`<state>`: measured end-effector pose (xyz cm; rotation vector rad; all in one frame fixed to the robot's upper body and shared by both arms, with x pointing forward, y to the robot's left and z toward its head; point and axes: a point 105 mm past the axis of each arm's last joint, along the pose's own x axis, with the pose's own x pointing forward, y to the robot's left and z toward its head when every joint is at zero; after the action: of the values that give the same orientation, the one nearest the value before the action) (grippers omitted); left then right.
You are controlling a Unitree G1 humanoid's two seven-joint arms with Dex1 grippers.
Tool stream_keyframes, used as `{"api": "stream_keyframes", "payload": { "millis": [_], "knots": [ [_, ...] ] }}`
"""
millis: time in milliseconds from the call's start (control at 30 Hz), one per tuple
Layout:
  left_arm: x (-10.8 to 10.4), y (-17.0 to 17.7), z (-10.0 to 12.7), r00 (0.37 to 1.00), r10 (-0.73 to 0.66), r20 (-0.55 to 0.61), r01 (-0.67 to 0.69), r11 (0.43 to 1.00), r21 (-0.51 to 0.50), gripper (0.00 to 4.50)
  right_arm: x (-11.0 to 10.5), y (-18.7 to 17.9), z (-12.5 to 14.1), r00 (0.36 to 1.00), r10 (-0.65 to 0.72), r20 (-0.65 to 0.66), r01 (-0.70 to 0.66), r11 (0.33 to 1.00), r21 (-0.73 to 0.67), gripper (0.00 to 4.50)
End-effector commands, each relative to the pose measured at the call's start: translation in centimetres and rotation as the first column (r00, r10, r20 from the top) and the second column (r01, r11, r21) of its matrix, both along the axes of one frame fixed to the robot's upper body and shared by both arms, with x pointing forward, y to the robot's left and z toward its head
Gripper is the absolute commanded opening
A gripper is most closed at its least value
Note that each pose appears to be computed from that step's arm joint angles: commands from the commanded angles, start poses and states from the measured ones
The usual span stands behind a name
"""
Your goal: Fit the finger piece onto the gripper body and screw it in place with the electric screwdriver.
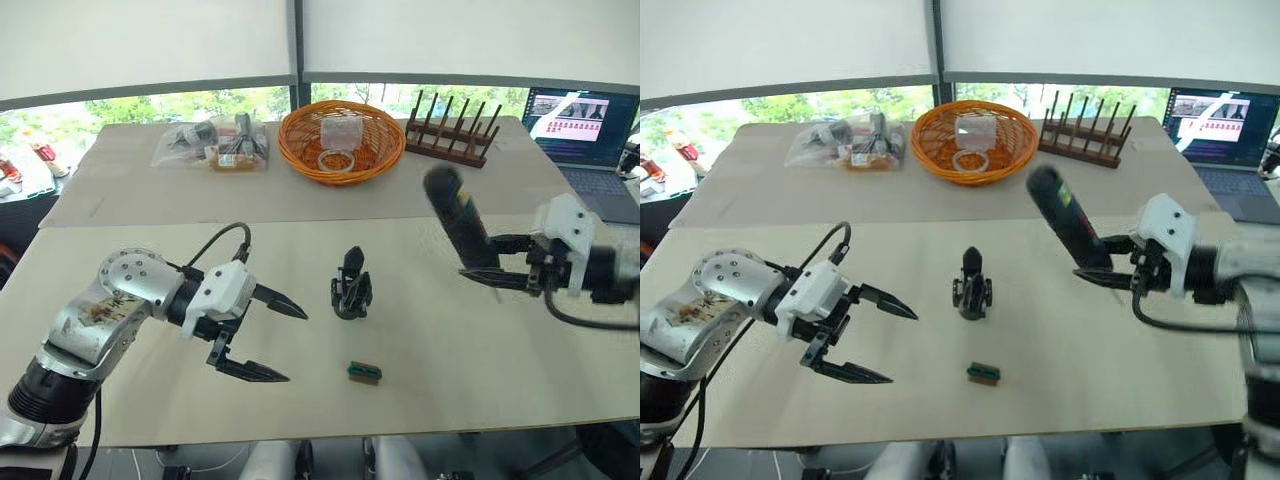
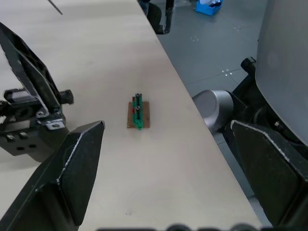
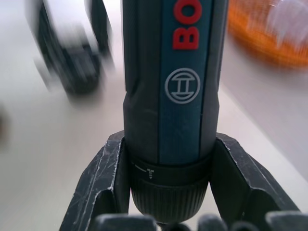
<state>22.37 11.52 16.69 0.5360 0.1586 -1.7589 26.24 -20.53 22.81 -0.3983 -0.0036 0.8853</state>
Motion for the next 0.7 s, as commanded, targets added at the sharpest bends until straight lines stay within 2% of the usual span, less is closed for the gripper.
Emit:
{"api": "stream_keyframes", "payload": {
  "millis": [33,167,300,467,600,700],
  "knots": [
    [0.3,-0.4,-0.6,1.000,-0.019,0.022,0.020,0.999,-0.028,4.50,-2.5,-0.2,3.7,0.969,-0.188,0.158,0.151,0.964,0.220,1.89],
    [1.1,-0.6,-1.7,1.000,0.001,0.002,-0.001,0.997,-0.073,4.50,-5.3,2.2,3.0,0.975,-0.191,0.111,0.133,0.908,0.397,1.89],
    [1.0,-1.0,-3.0,0.998,-0.059,-0.039,0.055,0.995,-0.082,4.50,-7.6,6.1,0.4,1.000,-0.025,0.006,0.021,0.922,0.386,1.89],
    [1.8,-1.7,-4.6,0.995,-0.092,-0.027,0.089,0.993,-0.072,4.50,-7.3,8.9,-0.2,0.992,0.120,0.025,-0.120,0.913,0.391,1.89],
    [1.8,-1.2,-6.7,0.994,-0.113,-0.010,0.113,0.994,0.010,4.50,-7.7,9.7,-0.8,0.969,0.240,0.065,-0.247,0.903,0.352,1.89],
    [2.3,-1.4,-6.7,0.997,-0.079,0.009,0.079,0.997,-0.017,4.50,-7.6,9.7,-1.2,0.961,0.264,0.079,-0.275,0.899,0.339,1.89]
  ]
}}
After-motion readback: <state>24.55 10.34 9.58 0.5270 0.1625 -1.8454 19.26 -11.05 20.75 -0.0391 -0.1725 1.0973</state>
